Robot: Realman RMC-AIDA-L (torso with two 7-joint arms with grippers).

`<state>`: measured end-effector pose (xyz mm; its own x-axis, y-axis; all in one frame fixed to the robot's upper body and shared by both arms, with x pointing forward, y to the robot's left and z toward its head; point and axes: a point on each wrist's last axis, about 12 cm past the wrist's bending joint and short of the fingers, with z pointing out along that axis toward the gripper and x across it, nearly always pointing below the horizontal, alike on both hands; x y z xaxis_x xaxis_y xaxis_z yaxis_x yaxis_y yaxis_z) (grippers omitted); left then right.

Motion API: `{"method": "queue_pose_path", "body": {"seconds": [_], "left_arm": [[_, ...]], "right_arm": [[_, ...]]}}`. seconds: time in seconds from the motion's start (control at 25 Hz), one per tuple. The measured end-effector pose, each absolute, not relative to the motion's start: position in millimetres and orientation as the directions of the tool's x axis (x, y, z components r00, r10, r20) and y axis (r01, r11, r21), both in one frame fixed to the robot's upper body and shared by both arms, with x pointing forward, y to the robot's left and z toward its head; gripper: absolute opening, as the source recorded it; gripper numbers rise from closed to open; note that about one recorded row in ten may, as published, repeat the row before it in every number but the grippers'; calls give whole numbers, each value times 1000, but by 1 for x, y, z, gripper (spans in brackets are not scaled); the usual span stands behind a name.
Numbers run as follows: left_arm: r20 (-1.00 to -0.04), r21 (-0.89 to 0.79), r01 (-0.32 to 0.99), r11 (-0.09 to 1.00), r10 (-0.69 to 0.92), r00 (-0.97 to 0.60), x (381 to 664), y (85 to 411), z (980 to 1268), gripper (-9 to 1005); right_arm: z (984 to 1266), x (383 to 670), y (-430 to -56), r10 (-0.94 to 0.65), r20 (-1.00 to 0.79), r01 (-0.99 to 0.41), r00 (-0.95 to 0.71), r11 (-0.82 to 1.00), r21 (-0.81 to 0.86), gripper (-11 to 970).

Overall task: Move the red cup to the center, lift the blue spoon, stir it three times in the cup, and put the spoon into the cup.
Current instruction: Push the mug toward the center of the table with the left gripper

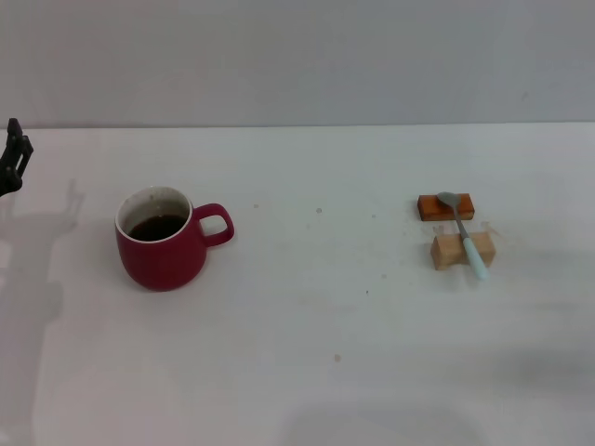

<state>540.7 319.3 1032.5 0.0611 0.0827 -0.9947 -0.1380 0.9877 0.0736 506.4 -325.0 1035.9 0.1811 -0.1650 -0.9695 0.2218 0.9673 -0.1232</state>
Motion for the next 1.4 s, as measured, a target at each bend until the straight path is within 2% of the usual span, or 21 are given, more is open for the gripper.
{"method": "queue_pose_path", "body": {"seconds": [0.24, 1.4], "left_arm": [[-995, 77, -142, 987, 85, 56, 540, 320, 1031, 852], [-995, 83, -147, 986, 90, 41, 533, 323, 1027, 846]], "right_arm": [[1036, 507, -325, -167, -969, 221, 182, 967, -125, 811], [1036, 506, -327, -172, -969, 226, 179, 966, -130, 810]]}}
